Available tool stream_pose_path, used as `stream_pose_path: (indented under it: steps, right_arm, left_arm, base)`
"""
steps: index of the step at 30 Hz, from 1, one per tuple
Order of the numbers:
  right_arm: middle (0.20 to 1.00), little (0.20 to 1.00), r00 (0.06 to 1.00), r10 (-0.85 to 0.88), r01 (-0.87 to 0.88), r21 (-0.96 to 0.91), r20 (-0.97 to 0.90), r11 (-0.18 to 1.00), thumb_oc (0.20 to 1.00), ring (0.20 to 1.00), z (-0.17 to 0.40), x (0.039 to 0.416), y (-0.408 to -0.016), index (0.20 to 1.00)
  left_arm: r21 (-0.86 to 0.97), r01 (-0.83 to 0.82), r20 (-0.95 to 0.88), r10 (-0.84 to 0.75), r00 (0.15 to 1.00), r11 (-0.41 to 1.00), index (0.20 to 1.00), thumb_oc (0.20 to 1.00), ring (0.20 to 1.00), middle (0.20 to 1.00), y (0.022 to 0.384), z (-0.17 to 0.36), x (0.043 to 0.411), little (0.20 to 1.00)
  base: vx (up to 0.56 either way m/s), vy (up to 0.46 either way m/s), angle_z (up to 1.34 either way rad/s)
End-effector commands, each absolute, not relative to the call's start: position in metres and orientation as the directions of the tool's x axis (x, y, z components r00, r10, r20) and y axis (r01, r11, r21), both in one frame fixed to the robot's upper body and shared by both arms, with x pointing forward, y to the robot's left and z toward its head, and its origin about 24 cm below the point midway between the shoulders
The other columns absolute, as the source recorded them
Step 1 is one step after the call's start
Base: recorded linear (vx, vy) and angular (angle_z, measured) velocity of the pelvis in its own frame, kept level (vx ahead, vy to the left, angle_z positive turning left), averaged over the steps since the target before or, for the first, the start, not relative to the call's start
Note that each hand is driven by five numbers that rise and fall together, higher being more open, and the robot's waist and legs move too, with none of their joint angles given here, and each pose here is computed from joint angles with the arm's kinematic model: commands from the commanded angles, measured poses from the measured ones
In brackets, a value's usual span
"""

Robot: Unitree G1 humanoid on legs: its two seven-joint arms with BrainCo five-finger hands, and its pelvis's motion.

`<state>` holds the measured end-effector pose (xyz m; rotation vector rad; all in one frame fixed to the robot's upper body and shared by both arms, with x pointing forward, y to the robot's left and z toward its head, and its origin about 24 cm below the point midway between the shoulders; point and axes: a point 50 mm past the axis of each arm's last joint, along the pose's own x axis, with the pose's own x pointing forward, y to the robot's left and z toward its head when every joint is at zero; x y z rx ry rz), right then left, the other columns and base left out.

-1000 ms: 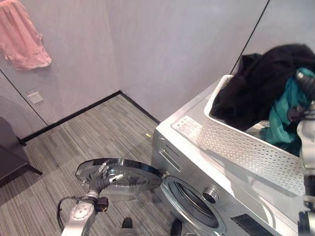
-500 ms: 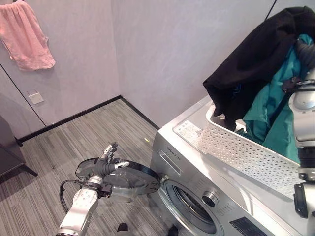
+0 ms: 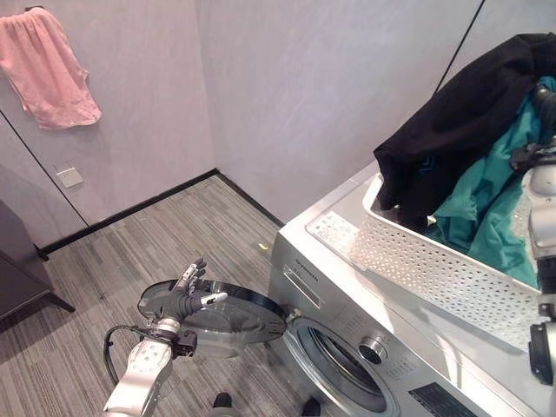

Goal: Grab the laundry basket,head to the washer,open it,put in the laundry and shut it.

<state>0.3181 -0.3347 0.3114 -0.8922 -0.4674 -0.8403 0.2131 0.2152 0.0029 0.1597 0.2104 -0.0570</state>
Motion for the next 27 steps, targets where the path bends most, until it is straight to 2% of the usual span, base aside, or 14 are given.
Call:
stream_pose_path:
  steps: [1, 6, 11, 18, 27]
  right_arm:
    - [0.200, 0.200, 0.368, -0.397, 0.918, -0.262, 0.841, 0.296, 0.200, 0.200, 0.396, 0.290, -0.333, 0.200]
    - [0.200, 0.200, 0.287, -0.353, 0.942, -0.196, 0.891, 0.271, 0.200, 0.200, 0.438, 0.274, -0.327, 0.200]
    - [0.200, 0.200, 0.266, -0.325, 0.940, -0.170, 0.907, 0.296, 0.200, 0.200, 0.467, 0.271, -0.316, 0.200]
    - [0.200, 0.200, 0.283, -0.341, 0.920, -0.152, 0.896, 0.361, 0.200, 0.200, 0.484, 0.276, -0.309, 0.200]
    - [0.200, 0.200, 0.343, -0.365, 0.904, -0.200, 0.866, 0.377, 0.200, 0.200, 0.497, 0.285, -0.305, 0.200]
  left_arm:
    - [0.199, 0.144, -0.094, -0.128, 0.987, 0.969, 1.000, 1.000, 1.000, 1.000, 0.209, 0.026, 0.224, 1.000]
    - [0.202, 0.145, -0.099, -0.127, 0.987, 0.969, 1.000, 1.000, 1.000, 1.000, 0.212, 0.026, 0.224, 1.000]
    - [0.208, 0.153, -0.107, -0.133, 0.985, 0.966, 1.000, 1.000, 1.000, 1.000, 0.213, 0.025, 0.224, 1.000]
    - [0.224, 0.151, -0.104, -0.131, 0.986, 0.963, 1.000, 1.000, 1.000, 1.000, 0.217, 0.028, 0.227, 1.000]
    - [0.227, 0.151, -0.082, -0.136, 0.987, 0.962, 1.000, 1.000, 1.000, 1.000, 0.218, 0.035, 0.231, 1.000]
  base:
    - [0.00, 0.000, 0.00]
    - [0.00, 0.000, 0.00]
    - [0.00, -0.003, 0.03]
    - [0.00, 0.000, 0.00]
    - [0.00, 0.000, 0.03]
